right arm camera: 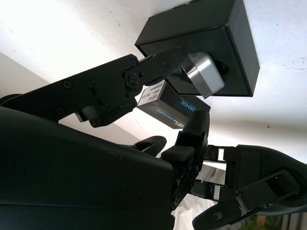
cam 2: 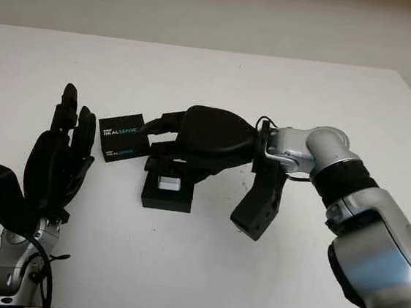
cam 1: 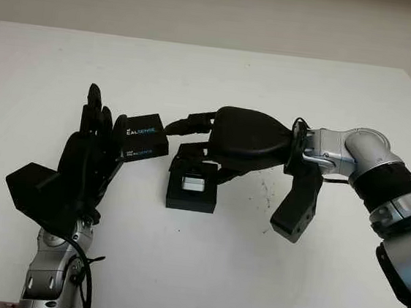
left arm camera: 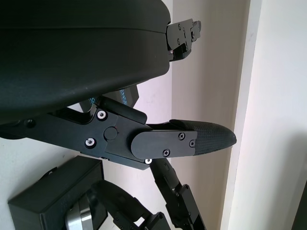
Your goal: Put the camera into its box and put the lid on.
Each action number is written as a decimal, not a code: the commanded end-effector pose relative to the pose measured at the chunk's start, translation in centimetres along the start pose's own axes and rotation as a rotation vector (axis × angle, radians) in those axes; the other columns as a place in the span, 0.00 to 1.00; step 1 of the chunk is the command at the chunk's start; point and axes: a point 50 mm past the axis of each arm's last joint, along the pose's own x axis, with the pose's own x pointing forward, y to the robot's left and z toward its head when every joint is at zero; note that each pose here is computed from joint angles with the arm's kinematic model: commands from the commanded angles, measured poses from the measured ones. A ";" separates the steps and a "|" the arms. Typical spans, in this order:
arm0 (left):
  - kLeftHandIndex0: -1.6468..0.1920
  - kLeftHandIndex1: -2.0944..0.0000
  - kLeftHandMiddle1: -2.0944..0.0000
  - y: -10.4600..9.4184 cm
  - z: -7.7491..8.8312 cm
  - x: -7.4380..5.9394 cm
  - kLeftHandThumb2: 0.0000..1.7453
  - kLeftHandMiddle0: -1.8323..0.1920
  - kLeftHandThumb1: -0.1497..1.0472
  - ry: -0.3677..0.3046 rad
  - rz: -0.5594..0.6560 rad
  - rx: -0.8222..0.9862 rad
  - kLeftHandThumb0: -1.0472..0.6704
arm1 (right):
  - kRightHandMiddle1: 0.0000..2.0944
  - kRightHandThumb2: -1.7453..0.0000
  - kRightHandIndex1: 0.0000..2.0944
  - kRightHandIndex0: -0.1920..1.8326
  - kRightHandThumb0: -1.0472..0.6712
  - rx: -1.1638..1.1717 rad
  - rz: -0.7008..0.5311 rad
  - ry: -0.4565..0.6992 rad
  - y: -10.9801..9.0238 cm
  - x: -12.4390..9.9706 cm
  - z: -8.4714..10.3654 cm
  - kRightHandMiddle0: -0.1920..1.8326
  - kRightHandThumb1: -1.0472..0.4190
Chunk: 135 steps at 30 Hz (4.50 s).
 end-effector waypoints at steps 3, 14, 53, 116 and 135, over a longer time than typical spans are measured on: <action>1.00 1.00 1.00 -0.2 0.3 0.0 0.24 1.00 1.00 -0.017 0.004 -0.005 0.19 | 0.34 0.97 0.11 0.27 0.43 0.021 -0.006 -0.003 0.3 -0.1 0.2 0.27 0.12; 1.00 1.00 1.00 -0.1 0.4 0.0 0.24 1.00 1.00 -0.020 0.000 0.006 0.19 | 0.36 0.97 0.13 0.27 0.42 0.030 0.005 -0.017 1.0 0.2 0.4 0.27 0.11; 1.00 1.00 1.00 -0.4 0.3 -0.1 0.24 1.00 1.00 -0.022 0.006 -0.001 0.20 | 0.37 0.97 0.17 0.26 0.35 -0.117 0.045 -0.104 2.6 1.4 1.0 0.32 0.12; 1.00 1.00 1.00 -0.3 0.2 0.0 0.23 1.00 1.00 -0.019 0.010 -0.011 0.19 | 0.37 0.97 0.10 0.22 0.31 -0.048 -0.057 0.147 -3.0 0.1 -3.0 0.25 0.13; 1.00 1.00 1.00 -0.4 0.1 -0.1 0.23 1.00 1.00 -0.015 0.007 -0.004 0.19 | 0.20 0.97 0.05 0.24 0.40 -0.147 0.022 0.036 -2.4 0.7 -1.5 0.23 0.12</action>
